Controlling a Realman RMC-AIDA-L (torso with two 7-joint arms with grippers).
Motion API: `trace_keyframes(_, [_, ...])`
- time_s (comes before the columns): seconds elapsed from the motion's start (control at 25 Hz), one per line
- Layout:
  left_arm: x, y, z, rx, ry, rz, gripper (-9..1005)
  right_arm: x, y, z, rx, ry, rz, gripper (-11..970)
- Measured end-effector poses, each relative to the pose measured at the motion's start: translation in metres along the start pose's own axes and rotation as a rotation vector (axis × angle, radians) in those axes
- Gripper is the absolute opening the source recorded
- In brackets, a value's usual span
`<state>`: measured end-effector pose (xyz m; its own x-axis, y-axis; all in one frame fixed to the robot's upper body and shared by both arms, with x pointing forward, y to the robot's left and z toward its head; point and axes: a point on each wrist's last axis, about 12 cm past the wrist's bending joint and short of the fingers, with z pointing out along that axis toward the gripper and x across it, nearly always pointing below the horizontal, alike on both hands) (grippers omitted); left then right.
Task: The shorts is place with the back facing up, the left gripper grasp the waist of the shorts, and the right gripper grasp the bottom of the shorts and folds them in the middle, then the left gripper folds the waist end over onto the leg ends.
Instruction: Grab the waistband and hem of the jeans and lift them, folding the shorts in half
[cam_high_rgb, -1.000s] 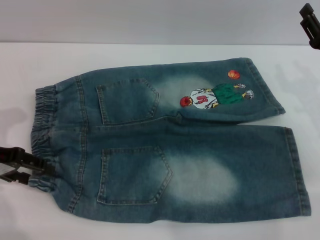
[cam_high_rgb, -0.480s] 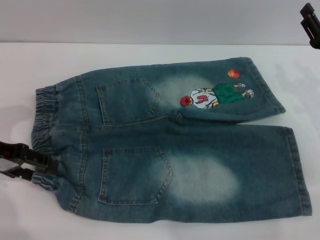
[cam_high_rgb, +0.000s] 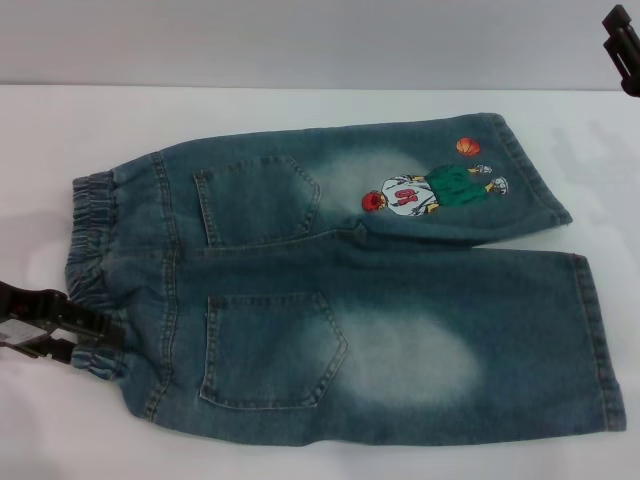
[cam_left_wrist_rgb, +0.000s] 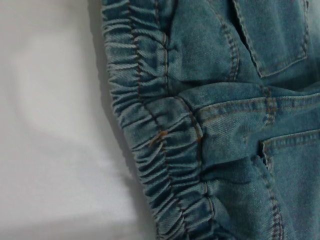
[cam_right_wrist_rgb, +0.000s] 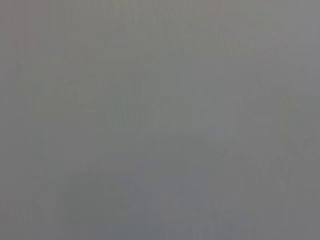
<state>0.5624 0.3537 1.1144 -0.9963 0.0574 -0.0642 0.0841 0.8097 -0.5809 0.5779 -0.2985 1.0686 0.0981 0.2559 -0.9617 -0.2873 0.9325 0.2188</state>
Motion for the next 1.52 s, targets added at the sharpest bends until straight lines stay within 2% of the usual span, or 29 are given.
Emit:
trace_keyframes(0.32, [0.0008, -0.0019, 0.0041, -0.013, 0.024, 0.022, 773, 0.0002, -0.0009, -0.0008, 0.004, 0.0, 0.0, 568])
trace_keyframes(0.76, [-0.0019, -0.0066, 0.0062, -0.028, 0.037, 0.071, 546, -0.001, -0.0032, -0.0011, 0.015, -0.005, 0.001, 567])
trace_keyframes(1.2, [-0.0051, -0.0098, 0.0055, -0.028, 0.038, 0.094, 89, -0.0031, -0.008, -0.0024, 0.04, -0.017, 0.005, 568])
trace_keyframes(1.52, [-0.0084, -0.0079, 0.0037, -0.046, 0.008, 0.096, 41, -0.003, -0.008, -0.0024, 0.041, -0.017, 0.006, 567])
